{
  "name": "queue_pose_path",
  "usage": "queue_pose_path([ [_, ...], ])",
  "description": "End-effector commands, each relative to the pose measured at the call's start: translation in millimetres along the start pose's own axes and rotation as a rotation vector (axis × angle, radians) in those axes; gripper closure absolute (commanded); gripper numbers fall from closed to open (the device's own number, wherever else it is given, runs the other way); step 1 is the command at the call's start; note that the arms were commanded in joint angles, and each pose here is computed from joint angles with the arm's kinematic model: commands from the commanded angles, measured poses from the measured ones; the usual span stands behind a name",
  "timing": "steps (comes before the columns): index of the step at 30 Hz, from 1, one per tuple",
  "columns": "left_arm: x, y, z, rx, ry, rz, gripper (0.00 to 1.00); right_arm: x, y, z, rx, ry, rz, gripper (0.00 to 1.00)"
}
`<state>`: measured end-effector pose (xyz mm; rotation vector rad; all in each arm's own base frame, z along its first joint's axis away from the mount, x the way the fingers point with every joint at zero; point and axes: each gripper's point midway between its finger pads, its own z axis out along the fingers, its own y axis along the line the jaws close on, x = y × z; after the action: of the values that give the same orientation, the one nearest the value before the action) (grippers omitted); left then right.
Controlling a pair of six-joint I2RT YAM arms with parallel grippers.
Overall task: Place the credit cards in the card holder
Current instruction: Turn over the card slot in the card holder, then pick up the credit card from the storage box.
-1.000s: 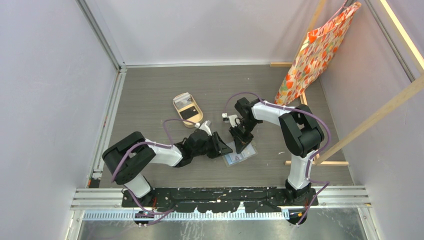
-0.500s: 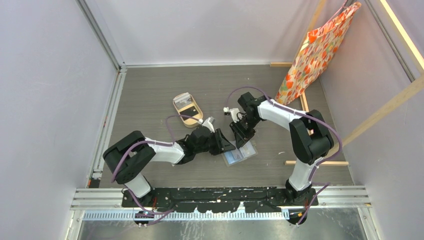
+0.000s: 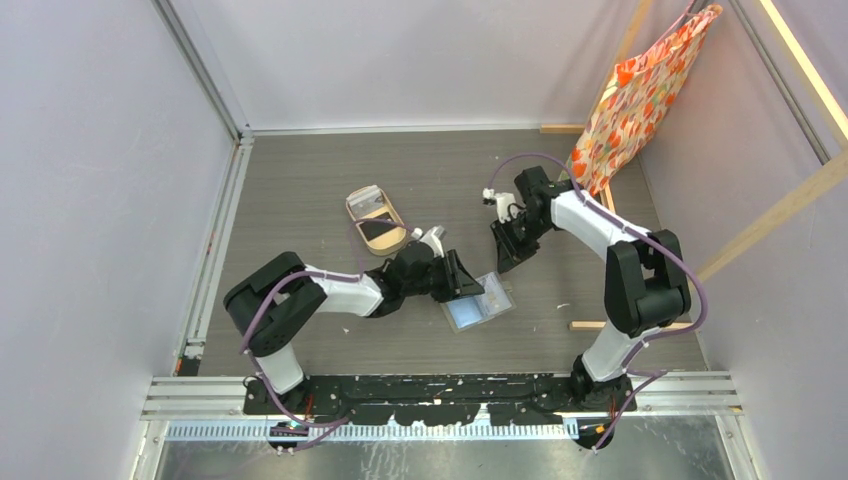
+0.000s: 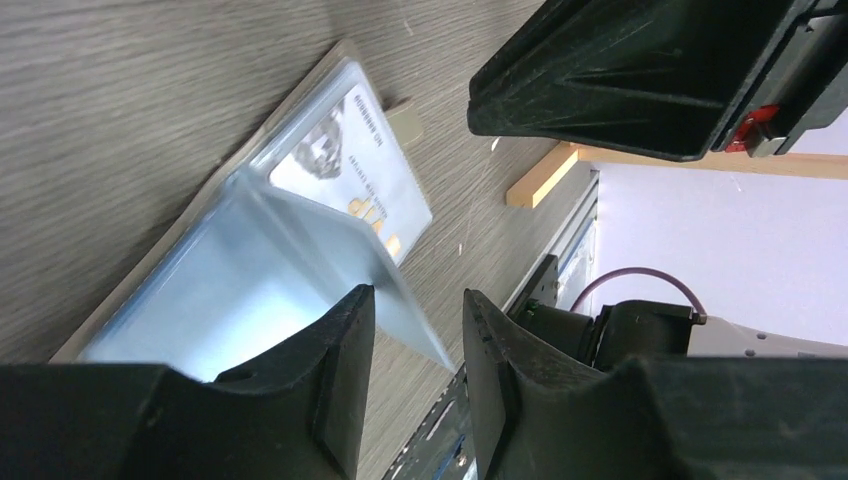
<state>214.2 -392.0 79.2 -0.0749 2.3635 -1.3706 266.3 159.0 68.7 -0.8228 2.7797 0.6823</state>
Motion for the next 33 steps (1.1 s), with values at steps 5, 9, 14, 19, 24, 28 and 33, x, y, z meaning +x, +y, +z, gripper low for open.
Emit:
queue_pose_path([
  [5, -3.5, -20.3, 28.9, 0.079, 0.051, 0.070, 0.58, -15.1, -15.5, -37.4, 0.048, -0.133, 0.024, 0.80],
  [9, -5.1, -25.4, 39.3, 0.107, 0.060, 0.092, 0.57, -15.6, -15.3, -42.2, 0.036, -0.149, 0.023, 0.80],
  [14, -16.5, -36.7, 33.6, 0.139, 0.010, 0.175, 0.56, -14.5, -10.8, -47.6, -0.006, -0.164, 0.012, 0.80],
  [19, -36.5, -48.2, 7.4, 0.136, -0.074, 0.314, 0.56, -9.3, 9.7, -50.0, -0.124, -0.159, -0.046, 0.79],
  [24, -67.7, -49.9, -36.3, 0.022, -0.213, 0.524, 0.55, -1.2, 35.3, -53.5, -0.290, -0.142, -0.131, 0.79],
  [28, -108.4, -58.1, -87.7, -0.101, -0.414, 0.699, 0.38, 5.1, 47.6, -56.5, -0.342, -0.140, -0.224, 0.79],
  [33, -163.6, -49.4, -134.1, -0.248, -0.565, 0.809, 0.01, 5.4, 50.9, -63.9, -0.304, -0.171, -0.304, 0.76],
])
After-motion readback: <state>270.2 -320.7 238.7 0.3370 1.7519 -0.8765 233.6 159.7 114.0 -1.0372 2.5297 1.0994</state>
